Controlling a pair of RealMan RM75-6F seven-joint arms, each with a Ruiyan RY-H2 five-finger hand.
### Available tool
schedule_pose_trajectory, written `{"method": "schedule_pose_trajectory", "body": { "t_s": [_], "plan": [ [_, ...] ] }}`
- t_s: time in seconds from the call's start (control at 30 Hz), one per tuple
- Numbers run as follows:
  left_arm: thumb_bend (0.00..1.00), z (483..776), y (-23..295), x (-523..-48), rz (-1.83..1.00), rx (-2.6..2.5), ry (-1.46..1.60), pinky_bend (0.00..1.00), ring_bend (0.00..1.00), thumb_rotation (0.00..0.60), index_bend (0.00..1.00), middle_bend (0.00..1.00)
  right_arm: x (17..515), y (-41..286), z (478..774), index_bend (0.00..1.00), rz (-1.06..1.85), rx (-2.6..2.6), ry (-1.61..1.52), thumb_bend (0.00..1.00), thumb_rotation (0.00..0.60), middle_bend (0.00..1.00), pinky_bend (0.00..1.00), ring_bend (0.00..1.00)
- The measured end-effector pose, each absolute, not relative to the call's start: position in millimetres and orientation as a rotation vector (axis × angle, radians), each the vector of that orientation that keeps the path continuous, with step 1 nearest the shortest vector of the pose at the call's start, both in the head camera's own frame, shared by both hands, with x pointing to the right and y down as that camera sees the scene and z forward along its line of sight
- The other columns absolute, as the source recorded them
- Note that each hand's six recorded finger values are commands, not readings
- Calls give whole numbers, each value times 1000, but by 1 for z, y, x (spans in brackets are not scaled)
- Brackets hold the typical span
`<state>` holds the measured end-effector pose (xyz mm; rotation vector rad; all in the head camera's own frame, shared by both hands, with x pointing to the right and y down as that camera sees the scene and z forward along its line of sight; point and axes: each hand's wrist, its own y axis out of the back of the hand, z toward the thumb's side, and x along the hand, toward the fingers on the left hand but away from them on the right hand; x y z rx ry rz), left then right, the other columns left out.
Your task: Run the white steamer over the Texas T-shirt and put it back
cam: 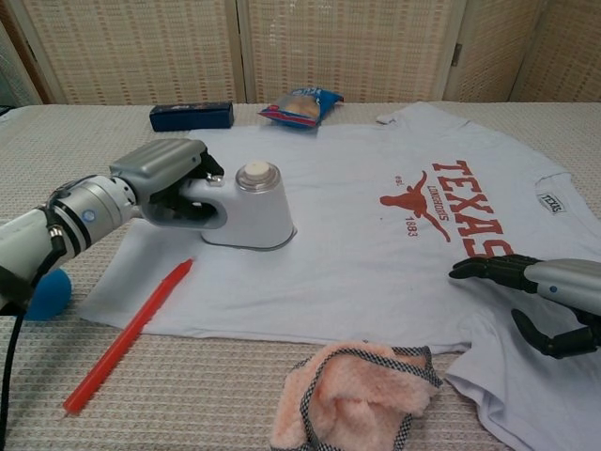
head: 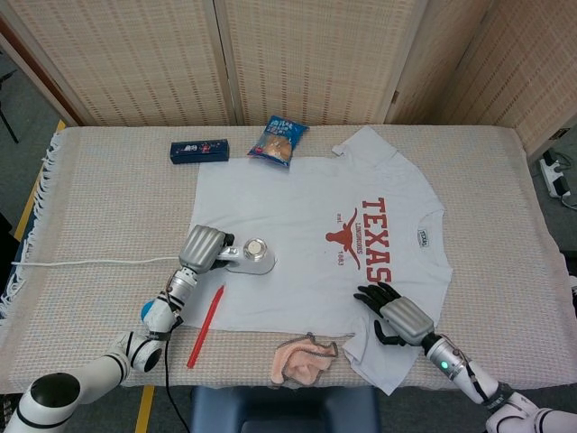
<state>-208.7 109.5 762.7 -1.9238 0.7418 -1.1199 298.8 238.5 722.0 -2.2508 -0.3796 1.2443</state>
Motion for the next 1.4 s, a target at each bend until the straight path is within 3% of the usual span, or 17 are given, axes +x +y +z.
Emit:
{"method": "schedule_pose_trajectory", "body": {
  "t_s": [0.33,0.57,0.9,1.27,1.33,1.4],
  "plan": [
    [401,731,137,-190,-933,-1972,661,719,762,600,908,931,300,238,719,0,1240,-2247,-387,797,362,0,0,0],
    [401,721,114,-212,-993,-1957,795,719,761,600,909,931,303,230,708,0,1216,-2226,-431,796,362,0,0,0],
    [401,739,77,-317,-1315,-1768,969,719,761,600,908,930,325,210,665,0,1175,-2126,-569,796,364,0,0,0],
    [400,750,75,-437,-1658,-1564,1135,719,748,600,889,914,343,200,631,0,1187,-2027,-673,796,361,0,0,0],
    [386,753,80,-448,-1700,-1549,1153,710,698,600,820,853,344,200,629,0,1189,-2022,-680,795,363,0,0,0],
    [299,755,83,-453,-1727,-1540,1170,594,486,600,531,614,345,200,628,0,1191,-2019,-680,792,364,0,0,0]
  ]
}}
